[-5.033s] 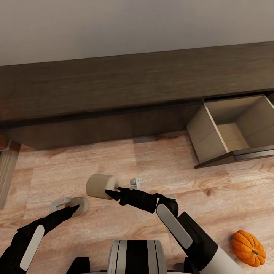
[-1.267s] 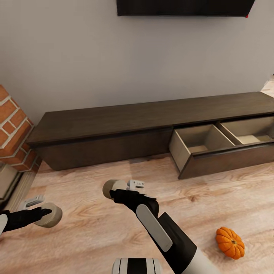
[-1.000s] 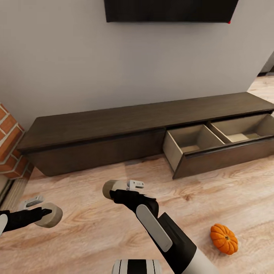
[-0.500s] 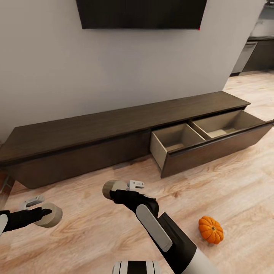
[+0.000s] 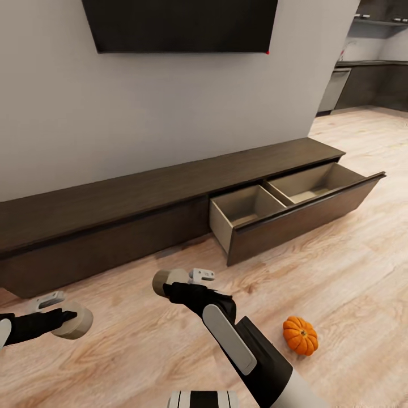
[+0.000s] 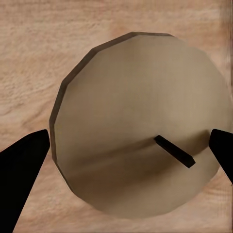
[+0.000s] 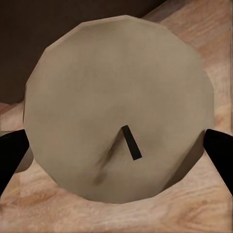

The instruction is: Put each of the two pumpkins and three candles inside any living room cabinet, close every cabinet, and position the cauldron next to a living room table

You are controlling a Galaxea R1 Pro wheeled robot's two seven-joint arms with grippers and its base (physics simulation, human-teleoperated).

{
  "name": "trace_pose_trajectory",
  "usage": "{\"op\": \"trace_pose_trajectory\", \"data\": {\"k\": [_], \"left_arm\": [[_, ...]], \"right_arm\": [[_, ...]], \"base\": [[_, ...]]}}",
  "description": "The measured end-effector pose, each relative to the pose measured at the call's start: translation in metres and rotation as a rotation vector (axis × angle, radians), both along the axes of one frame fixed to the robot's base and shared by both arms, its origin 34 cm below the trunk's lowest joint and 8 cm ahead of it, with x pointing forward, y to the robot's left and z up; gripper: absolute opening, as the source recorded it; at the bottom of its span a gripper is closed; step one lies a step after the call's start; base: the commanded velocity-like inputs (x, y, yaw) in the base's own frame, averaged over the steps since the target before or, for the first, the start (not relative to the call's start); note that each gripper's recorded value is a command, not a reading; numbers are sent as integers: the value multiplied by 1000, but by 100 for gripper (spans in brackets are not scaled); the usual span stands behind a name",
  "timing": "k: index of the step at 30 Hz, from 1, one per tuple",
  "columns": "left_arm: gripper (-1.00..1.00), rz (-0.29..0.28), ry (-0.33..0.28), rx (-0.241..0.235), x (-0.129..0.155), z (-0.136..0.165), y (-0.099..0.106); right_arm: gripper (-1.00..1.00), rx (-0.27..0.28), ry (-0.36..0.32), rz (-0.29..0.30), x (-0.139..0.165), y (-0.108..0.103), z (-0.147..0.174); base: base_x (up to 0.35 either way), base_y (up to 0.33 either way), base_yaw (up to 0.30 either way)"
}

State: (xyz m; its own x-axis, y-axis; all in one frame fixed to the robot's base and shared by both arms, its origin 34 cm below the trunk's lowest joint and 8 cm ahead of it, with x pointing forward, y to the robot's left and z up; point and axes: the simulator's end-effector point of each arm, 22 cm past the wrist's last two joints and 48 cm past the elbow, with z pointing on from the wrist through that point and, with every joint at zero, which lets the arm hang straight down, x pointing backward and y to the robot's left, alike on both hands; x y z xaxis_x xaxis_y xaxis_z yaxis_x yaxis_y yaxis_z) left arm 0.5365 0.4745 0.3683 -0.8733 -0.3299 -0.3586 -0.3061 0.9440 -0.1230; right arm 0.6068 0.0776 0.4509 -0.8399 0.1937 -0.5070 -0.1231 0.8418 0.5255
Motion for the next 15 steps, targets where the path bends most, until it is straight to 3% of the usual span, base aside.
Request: {"op": "trace_pose_trajectory", "data": {"k": [15], "left_arm": [[-100, 0, 19, 0, 2, 9, 0]], "right_arm": [[-100, 0, 20, 0, 3, 0, 8]], "base": [[0, 0, -173]]}}
